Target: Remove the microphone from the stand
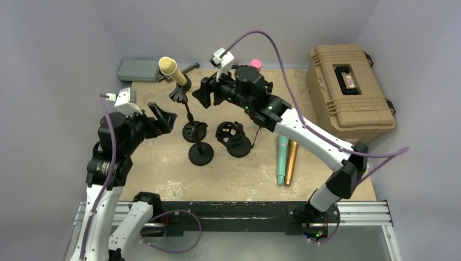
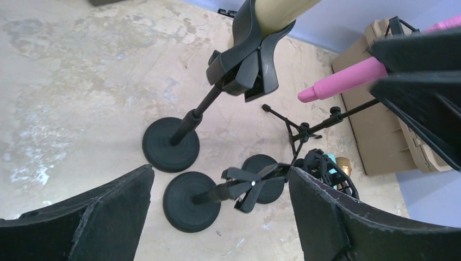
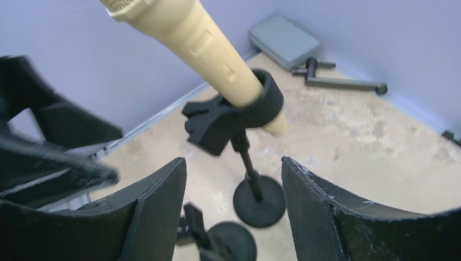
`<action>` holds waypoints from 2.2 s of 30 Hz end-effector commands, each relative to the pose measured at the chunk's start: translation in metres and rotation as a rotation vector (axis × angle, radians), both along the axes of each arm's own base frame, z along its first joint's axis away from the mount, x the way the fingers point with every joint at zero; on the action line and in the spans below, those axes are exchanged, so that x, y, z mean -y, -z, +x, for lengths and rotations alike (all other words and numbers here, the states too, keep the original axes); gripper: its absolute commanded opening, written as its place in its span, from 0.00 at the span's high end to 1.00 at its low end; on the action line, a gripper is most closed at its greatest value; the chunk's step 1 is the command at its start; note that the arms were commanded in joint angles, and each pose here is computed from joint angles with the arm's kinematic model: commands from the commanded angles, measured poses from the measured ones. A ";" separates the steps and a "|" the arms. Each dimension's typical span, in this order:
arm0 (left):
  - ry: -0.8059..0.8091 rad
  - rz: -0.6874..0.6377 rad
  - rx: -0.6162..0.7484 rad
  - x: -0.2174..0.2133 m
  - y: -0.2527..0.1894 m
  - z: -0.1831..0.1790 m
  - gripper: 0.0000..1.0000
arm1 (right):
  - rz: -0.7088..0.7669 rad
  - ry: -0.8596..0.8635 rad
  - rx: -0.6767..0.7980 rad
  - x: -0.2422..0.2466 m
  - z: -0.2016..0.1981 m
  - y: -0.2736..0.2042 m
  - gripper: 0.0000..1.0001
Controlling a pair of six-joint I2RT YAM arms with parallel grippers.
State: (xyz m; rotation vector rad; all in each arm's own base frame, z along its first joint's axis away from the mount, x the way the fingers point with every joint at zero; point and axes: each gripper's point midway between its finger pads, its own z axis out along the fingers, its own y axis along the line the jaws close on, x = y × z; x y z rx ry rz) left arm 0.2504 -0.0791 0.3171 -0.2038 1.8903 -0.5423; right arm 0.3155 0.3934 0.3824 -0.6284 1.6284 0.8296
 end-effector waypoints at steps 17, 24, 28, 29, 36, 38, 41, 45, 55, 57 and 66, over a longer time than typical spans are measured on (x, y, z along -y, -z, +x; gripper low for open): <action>-0.070 0.045 0.005 -0.024 0.009 -0.064 0.09 | 0.014 0.125 0.444 -0.072 0.047 -0.065 0.32; -0.034 0.038 0.020 -0.016 0.007 -0.049 0.04 | 0.019 0.117 0.468 -0.086 0.055 -0.064 0.36; -0.040 0.049 0.112 -0.016 -0.007 -0.025 0.00 | 0.015 0.122 0.444 -0.093 0.061 -0.063 0.46; -0.034 0.062 0.140 -0.015 -0.010 -0.019 0.00 | 0.016 0.122 0.442 -0.094 0.061 -0.062 0.48; -0.044 0.141 0.365 -0.013 -0.023 0.048 0.00 | 0.050 0.089 0.401 -0.099 0.056 -0.064 0.61; -0.024 0.142 0.381 -0.008 -0.013 0.064 0.00 | 0.045 0.096 0.394 -0.099 0.057 -0.061 0.66; 0.055 0.183 0.399 0.005 0.001 0.082 0.00 | 0.034 0.101 0.389 -0.098 0.058 -0.059 0.73; 0.046 0.248 0.529 0.005 0.012 0.087 0.00 | 0.035 0.091 0.386 -0.098 0.056 -0.058 0.74; 0.174 0.243 0.632 0.029 0.009 0.089 0.08 | 0.034 0.074 0.377 -0.101 0.053 -0.057 0.78; 0.179 0.254 0.638 0.030 0.008 0.091 0.08 | 0.041 0.070 0.376 -0.101 0.051 -0.059 0.78; 0.187 0.281 0.659 0.032 0.001 0.095 0.14 | 0.054 0.055 0.371 -0.105 0.045 -0.062 0.79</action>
